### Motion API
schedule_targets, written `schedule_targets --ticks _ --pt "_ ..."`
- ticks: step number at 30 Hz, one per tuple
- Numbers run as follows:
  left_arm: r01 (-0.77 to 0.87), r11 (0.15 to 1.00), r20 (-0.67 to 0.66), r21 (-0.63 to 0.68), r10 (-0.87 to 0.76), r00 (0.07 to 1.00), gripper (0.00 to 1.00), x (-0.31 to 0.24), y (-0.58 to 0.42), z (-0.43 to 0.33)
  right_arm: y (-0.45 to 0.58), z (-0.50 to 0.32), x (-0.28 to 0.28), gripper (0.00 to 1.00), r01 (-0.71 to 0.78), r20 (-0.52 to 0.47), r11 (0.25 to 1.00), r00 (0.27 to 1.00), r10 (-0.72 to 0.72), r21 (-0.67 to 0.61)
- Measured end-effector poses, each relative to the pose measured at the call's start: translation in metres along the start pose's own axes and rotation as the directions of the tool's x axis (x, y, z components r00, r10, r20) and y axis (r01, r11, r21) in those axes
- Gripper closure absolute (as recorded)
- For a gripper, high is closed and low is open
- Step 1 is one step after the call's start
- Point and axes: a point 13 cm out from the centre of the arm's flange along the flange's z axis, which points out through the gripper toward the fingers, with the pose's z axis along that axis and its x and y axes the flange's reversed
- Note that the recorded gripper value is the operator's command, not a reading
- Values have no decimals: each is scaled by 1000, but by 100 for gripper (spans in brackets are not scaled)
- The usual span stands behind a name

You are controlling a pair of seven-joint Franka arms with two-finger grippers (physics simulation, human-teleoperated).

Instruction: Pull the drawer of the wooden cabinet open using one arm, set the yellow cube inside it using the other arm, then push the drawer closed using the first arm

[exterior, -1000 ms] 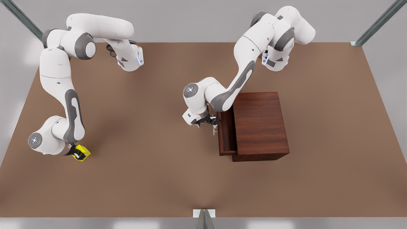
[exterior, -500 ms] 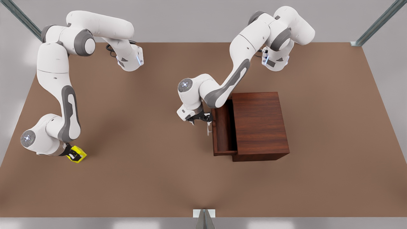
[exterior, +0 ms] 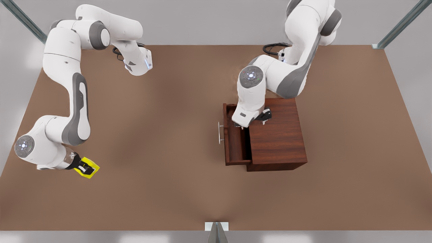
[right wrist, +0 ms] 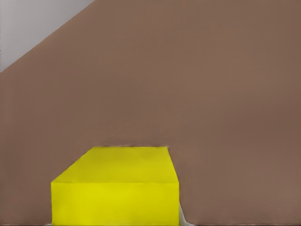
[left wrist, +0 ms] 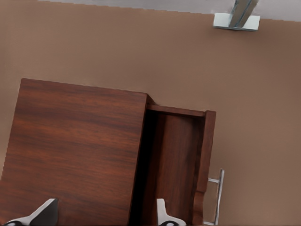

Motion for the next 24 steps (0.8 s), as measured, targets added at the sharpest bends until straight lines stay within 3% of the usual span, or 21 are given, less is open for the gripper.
schedule_targets --ticks 2,4,8,15,24 --pt "257 966 -137 38 -250 959 0 -82 173 -2 45 -11 33 32 28 -32 1000 999 -28 -8" --pt "344 937 -213 58 -325 921 0 -100 256 4 91 -32 68 32 55 -55 998 997 -56 -32" --pt "303 951 -296 60 -273 915 0 -86 307 27 171 -46 152 32 87 -92 996 992 -88 -15" --pt "124 986 -314 116 -82 946 0 -73 306 28 259 -69 276 32 45 -181 998 982 -53 -51" --pt "-32 987 -301 160 80 950 0 -69 301 27 332 -84 416 32 -122 -194 992 974 115 -22"
